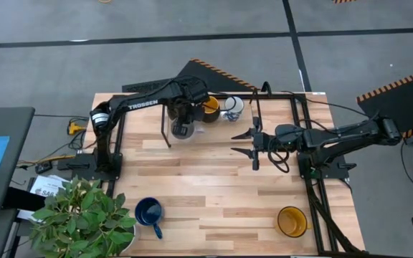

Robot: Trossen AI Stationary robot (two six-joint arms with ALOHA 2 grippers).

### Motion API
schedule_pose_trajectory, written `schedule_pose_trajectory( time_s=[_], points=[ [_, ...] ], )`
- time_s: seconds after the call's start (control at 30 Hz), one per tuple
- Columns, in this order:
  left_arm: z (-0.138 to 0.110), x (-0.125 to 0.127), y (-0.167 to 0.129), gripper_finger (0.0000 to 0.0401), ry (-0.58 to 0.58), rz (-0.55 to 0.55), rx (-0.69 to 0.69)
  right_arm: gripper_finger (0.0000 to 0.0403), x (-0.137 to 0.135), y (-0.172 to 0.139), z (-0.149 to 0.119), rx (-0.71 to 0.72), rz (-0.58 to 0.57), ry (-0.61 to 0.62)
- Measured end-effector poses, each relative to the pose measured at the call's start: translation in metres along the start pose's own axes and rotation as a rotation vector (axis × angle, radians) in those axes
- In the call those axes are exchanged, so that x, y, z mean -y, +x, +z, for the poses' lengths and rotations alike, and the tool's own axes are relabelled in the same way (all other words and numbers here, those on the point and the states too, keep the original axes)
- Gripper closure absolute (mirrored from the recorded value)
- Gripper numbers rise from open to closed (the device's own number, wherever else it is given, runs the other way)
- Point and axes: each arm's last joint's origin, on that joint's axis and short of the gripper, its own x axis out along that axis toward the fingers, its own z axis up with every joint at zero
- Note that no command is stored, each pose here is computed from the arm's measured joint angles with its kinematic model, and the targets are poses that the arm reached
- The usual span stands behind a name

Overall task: Place coffee mugs
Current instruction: Put the gray mug on the shelf

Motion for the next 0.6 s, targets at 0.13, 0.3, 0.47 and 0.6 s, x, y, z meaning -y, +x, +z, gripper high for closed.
schedule_pose_trajectory(
  time_s=[0.13,0.3,0.47,0.6],
  points=[
    [-0.0011,-0.0005,-0.0004,0.0398,-0.002,-0.002,-0.003,0.0209,0.0,0.0,0.0,0.0,0.0,0.0],
    [-0.0017,-0.0004,-0.0003,0.0396,-0.01,-0.002,-0.01,0.0209,0.0,0.0,0.0,0.0,0.0,0.0],
    [-0.002,-0.0013,-0.0004,0.0395,-0.007,0.038,-0.033,0.0209,0.0,0.0,0.0,0.0,0.0,0.0],
    [-0.0028,-0.0005,-0.0002,0.0394,-0.014,0.028,-0.039,0.0209,0.0,0.0,0.0,0.0,0.0,-0.001]
  ],
)
